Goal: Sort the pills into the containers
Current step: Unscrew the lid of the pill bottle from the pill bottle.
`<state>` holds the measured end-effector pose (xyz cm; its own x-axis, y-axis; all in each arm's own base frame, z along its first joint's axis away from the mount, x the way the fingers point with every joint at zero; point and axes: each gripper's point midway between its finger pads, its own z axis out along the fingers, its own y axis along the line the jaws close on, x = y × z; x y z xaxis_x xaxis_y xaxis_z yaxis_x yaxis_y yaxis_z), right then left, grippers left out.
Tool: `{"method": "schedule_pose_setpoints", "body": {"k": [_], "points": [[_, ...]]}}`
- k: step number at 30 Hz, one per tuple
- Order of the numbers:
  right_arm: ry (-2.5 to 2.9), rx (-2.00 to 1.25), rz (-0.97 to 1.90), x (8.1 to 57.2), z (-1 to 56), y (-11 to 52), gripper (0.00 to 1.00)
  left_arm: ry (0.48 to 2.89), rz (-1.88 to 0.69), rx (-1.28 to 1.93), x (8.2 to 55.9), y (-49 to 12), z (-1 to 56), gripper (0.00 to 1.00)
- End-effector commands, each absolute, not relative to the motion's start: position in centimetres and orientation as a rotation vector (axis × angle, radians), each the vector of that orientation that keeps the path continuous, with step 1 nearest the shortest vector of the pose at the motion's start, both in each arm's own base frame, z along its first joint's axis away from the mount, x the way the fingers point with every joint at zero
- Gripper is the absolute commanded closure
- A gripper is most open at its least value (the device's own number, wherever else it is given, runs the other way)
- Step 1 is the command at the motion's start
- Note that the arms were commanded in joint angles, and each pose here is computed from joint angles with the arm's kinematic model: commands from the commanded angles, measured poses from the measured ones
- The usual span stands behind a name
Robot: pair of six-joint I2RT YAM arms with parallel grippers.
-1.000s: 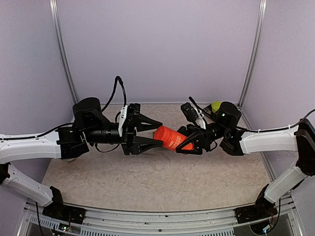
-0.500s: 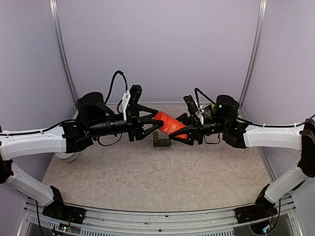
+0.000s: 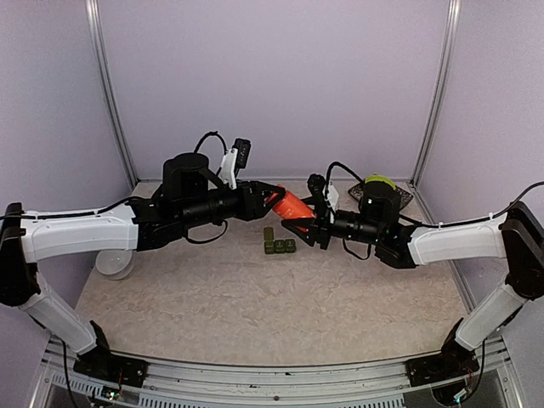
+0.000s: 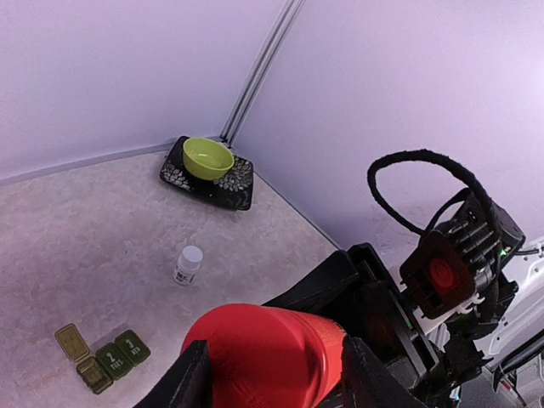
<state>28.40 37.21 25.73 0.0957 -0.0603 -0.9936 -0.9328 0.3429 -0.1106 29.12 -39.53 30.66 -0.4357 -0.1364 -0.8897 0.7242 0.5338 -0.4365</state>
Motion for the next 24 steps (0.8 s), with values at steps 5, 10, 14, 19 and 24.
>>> {"method": "schedule_pose_setpoints", "body": {"k": [5,10,14,19,24], "points": [[1.291,-0.950,0.792,29.5,26.6,37.7,1.00,1.804,-1.088,0.432,28.8,-39.3,30.7,0.37],[1.275,-0.964,0.882,27.9,27.4,37.6,1.00,1.709,-1.093,0.451,28.2,-37.7,32.1,0.13],[1.267,-1.032,1.000,25.9,27.8,38.1,1.00,1.596,-1.040,0.558,27.2,-36.3,33.5,0.01],[1.254,-1.131,1.198,22.9,28.1,38.3,1.00,1.430,-0.966,0.743,25.8,-34.4,34.1,0.01],[1.252,-1.215,1.452,20.7,28.8,38.1,1.00,1.256,-1.039,0.951,23.2,-33.9,34.1,0.01]]}}
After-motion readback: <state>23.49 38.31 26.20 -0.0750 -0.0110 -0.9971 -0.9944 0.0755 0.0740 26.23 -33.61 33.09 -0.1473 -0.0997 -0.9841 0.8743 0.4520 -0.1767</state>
